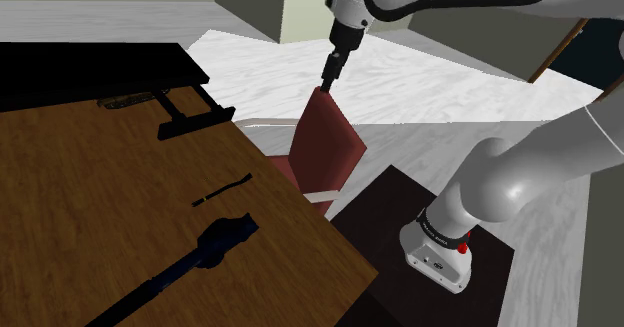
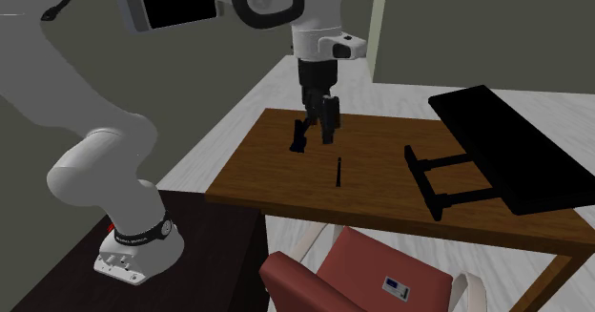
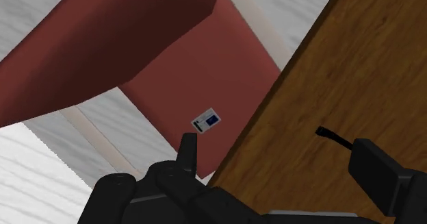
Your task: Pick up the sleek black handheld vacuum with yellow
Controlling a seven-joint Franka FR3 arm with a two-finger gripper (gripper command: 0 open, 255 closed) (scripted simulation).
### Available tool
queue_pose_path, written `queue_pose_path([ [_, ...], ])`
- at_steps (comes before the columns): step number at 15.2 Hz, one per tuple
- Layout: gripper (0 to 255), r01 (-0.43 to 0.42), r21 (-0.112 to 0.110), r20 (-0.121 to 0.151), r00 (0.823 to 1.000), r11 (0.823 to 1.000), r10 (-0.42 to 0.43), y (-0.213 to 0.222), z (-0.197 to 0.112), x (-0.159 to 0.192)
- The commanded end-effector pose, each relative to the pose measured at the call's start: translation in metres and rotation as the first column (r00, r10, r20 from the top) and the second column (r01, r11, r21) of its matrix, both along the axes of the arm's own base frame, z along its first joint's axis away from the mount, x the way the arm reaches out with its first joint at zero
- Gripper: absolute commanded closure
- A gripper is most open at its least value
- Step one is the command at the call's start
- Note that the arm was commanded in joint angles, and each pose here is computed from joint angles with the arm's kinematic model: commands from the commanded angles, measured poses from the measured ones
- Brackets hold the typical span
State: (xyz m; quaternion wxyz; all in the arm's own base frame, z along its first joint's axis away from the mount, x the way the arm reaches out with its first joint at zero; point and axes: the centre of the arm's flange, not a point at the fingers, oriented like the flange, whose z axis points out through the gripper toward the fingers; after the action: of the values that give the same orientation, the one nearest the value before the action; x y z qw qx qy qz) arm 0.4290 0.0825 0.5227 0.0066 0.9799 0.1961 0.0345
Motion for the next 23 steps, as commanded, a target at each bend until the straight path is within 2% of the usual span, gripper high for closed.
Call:
queue_pose_path([
  [1, 0, -0.073, -0.004, -0.007, 0.997, 0.997, 0.073, 0.016, -0.019, 0.018],
  [3, 0, -0.144, -0.008, -0.016, 0.99, 0.99, 0.144, 0.032, -0.034, 0.033],
  [6, 0, -0.248, -0.012, -0.029, 0.969, 0.969, 0.247, 0.057, -0.059, 0.053],
  [9, 0, -0.349, -0.016, -0.043, 0.936, 0.937, 0.348, 0.084, -0.083, 0.071],
  [12, 0, -0.446, -0.017, -0.057, 0.894, 0.895, 0.445, 0.113, -0.108, 0.085],
  [17, 0, -0.597, -0.017, -0.08, 0.8, 0.802, 0.594, 0.164, -0.15, 0.101],
  [20, 0, -0.679, -0.014, -0.093, 0.732, 0.734, 0.675, 0.195, -0.176, 0.106],
  [23, 0, -0.753, -0.011, -0.107, 0.655, 0.658, 0.748, 0.226, -0.202, 0.107],
])
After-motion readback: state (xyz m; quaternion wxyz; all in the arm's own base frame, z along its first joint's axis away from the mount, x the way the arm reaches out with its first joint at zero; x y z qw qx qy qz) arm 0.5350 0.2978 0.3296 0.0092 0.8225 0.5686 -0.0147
